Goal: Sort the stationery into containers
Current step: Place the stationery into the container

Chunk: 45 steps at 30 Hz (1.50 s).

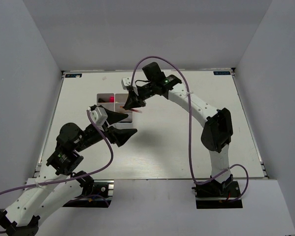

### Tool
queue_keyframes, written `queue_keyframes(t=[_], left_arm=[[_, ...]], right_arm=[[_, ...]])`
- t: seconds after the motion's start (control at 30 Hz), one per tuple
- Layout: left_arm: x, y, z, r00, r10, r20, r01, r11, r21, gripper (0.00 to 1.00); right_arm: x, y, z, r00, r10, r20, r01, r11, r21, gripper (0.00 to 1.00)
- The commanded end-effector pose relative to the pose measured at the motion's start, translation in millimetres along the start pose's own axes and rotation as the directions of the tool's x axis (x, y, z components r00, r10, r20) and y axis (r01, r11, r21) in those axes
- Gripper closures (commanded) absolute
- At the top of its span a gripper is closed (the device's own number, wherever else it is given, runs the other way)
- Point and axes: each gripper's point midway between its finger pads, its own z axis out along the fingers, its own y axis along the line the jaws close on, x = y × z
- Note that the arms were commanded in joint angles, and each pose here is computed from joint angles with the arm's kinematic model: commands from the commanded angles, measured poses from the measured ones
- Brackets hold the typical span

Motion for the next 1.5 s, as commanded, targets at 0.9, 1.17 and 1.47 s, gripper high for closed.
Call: queue_keyframes(t=[0.9, 1.17, 1.47], left_arm=[[1, 1, 1, 0.999, 0.045, 0.004, -0.045, 0.999, 0.011, 0.17], [3, 2, 0, 0.999, 0.045, 0.005, -0.045, 0.999, 0.002, 0.17], [7, 5, 1, 0.999, 0.037, -0.011, -0.037, 0.999, -0.009, 0.17]], right_arm=[[-3, -33, 73, 0.98, 0.048, 0.194, -0.023, 0.991, -0.133, 1.0], [19, -37, 72, 0.981, 0.08, 0.175, -0.056, 0.989, -0.137, 0.82], [25, -36, 56, 0.983, 0.087, 0.164, -0.066, 0.99, -0.127, 0.51]])
